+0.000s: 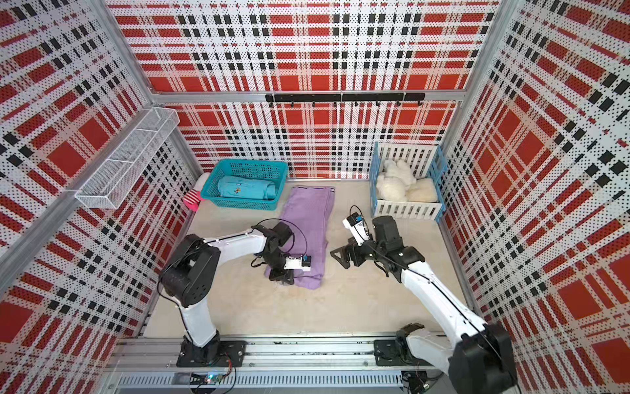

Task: Roll up the long pants
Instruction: Roll the long pant at the center of the board.

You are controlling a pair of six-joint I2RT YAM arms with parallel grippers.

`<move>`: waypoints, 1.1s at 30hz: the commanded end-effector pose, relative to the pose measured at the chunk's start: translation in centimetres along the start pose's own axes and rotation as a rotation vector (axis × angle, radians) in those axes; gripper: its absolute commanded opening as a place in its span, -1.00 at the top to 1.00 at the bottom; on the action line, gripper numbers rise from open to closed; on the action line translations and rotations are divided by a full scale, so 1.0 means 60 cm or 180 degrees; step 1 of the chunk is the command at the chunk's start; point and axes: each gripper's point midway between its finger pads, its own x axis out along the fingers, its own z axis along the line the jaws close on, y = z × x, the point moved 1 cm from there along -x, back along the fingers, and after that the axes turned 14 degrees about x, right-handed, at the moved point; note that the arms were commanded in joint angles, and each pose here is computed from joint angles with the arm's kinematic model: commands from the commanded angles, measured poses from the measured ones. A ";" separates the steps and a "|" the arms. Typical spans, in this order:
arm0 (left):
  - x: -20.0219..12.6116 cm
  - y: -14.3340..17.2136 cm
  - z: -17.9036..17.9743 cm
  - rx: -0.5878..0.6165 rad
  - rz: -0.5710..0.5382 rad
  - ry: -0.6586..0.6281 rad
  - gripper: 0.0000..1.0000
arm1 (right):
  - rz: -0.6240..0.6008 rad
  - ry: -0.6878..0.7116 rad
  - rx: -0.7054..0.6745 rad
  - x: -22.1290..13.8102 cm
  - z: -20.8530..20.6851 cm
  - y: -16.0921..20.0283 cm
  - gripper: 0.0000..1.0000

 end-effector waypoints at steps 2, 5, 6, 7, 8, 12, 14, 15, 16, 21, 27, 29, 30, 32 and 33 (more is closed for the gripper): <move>0.019 0.017 -0.055 -0.0317 -0.0090 0.0819 1.00 | 0.0221 0.0199 -0.0565 0.013 0.047 0.036 -0.92; 0.029 0.028 -0.051 -0.0391 -0.0107 0.0941 1.00 | 0.0430 0.0447 -0.0928 0.037 0.076 0.070 -0.49; 0.032 0.031 -0.051 -0.0417 -0.0125 0.0995 1.00 | 0.0502 0.0578 -0.1106 0.048 0.083 0.083 -0.40; 0.035 0.031 -0.051 -0.0418 -0.0153 0.1033 1.00 | 0.0556 0.0674 -0.1296 0.059 0.091 0.096 -0.35; 0.037 0.033 -0.050 -0.0425 -0.0174 0.1056 1.00 | 0.0584 0.0741 -0.1473 0.069 0.101 0.104 -0.31; 0.044 0.043 -0.046 -0.0486 -0.0198 0.1114 1.00 | 0.0931 0.1005 -0.2108 0.119 0.113 0.138 -0.08; 0.047 0.047 -0.045 -0.0504 -0.0196 0.1126 1.00 | 0.1148 0.1117 -0.2325 0.145 0.105 0.154 -0.01; 0.048 0.048 -0.044 -0.0525 -0.0189 0.1135 1.00 | 0.1262 0.1174 -0.2441 0.156 0.100 0.163 -0.02; 0.051 0.050 -0.044 -0.0540 -0.0178 0.1146 1.00 | 0.1338 0.1216 -0.2530 0.165 0.096 0.170 -0.03; 0.062 0.059 -0.043 -0.0613 -0.0091 0.1193 1.00 | 0.1583 0.1209 -0.2882 0.199 0.098 0.196 -0.11; 0.062 0.064 -0.037 -0.0645 -0.0047 0.1161 1.00 | 0.1525 0.1055 -0.2941 0.191 0.128 0.197 -0.13; 0.063 0.065 -0.035 -0.0656 -0.0034 0.1149 1.00 | 0.1497 0.0930 -0.2921 0.189 0.139 0.202 -0.13; 0.063 0.065 -0.035 -0.0657 -0.0033 0.1148 1.00 | 0.1495 0.0915 -0.2918 0.190 0.139 0.205 -0.13; 0.063 0.066 -0.035 -0.0662 -0.0032 0.1147 1.00 | 0.1552 0.0958 -0.2924 0.197 0.129 0.217 -0.14; 0.063 0.067 -0.035 -0.0670 -0.0033 0.1147 1.00 | 0.1571 0.0988 -0.2928 0.201 0.125 0.221 -0.14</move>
